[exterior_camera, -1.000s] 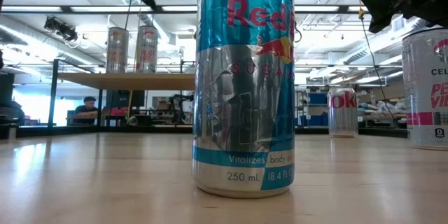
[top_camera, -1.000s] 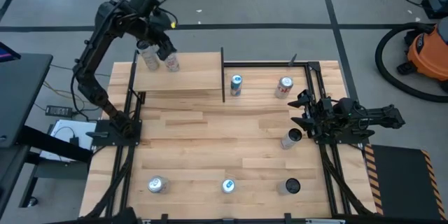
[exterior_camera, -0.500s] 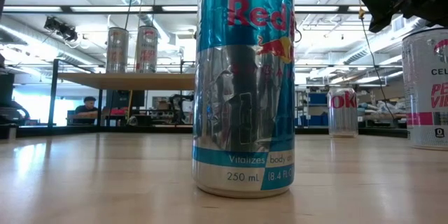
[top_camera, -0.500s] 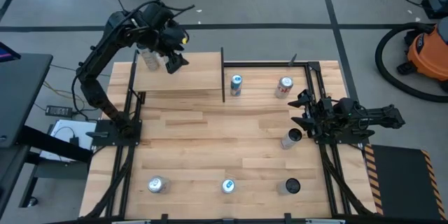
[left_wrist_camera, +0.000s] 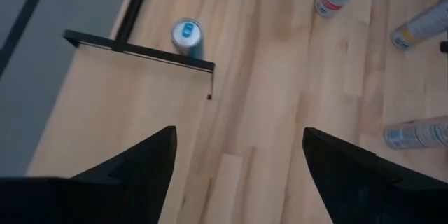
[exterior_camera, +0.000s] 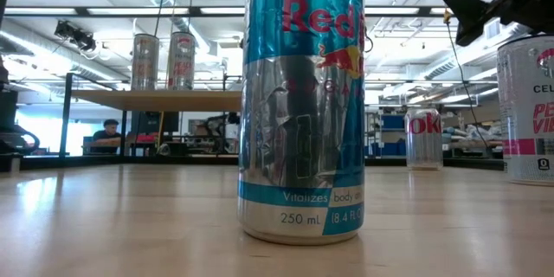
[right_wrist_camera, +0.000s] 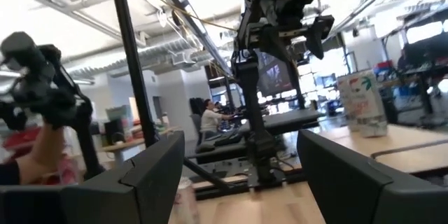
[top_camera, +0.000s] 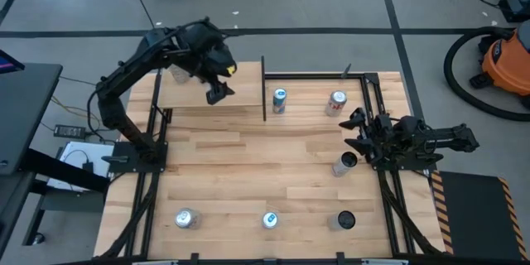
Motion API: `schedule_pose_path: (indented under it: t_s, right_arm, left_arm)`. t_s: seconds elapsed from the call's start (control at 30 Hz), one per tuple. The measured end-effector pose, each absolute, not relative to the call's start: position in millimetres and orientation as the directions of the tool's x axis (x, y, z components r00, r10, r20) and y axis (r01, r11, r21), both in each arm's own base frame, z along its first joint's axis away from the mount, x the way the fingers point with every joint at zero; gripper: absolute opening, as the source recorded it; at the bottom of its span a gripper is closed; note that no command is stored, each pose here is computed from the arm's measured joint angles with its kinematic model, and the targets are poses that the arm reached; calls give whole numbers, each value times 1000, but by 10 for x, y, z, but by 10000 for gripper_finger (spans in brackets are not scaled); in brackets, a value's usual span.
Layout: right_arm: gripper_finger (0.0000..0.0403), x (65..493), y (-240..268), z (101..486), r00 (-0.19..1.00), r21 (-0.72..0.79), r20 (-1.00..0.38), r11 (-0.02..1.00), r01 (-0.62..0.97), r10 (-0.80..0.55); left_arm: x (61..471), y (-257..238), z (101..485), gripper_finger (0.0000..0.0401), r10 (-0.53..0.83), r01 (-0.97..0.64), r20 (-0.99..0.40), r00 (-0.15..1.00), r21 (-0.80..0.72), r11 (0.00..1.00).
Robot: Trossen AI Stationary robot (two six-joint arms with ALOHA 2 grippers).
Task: Place canned beverage on shelf
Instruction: Put the top blue soda can on the shelf
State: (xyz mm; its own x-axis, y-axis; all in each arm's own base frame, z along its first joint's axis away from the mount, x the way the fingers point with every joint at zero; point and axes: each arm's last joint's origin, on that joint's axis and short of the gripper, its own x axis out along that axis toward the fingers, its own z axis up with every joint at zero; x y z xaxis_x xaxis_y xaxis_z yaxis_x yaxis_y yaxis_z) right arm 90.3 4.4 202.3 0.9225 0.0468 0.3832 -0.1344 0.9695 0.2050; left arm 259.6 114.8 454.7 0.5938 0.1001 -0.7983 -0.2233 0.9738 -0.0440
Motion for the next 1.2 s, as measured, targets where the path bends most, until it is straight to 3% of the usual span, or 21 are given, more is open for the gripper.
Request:
schedule_pose_path:
  t_s: [0.5,0.7,1.0,1.2]
  right_arm:
    - [285,902,47,2024,921,231,385,961,-155,56]
    - [285,866,24,2102,885,206,464,975,-86,-20]
    - [285,733,34,2295,747,233,664,941,-245,30]
    - [285,717,16,2340,741,256,671,946,-197,-27]
  left_arm:
    - [2895,1201,4099,311,81,-200,-808,583,-46,979]
    - [2918,1127,3985,311,78,-213,-834,547,-49,976]
    - [2668,826,4029,311,84,-207,-825,559,-41,977]
    - [2359,672,4106,311,128,-241,-772,623,-34,970]
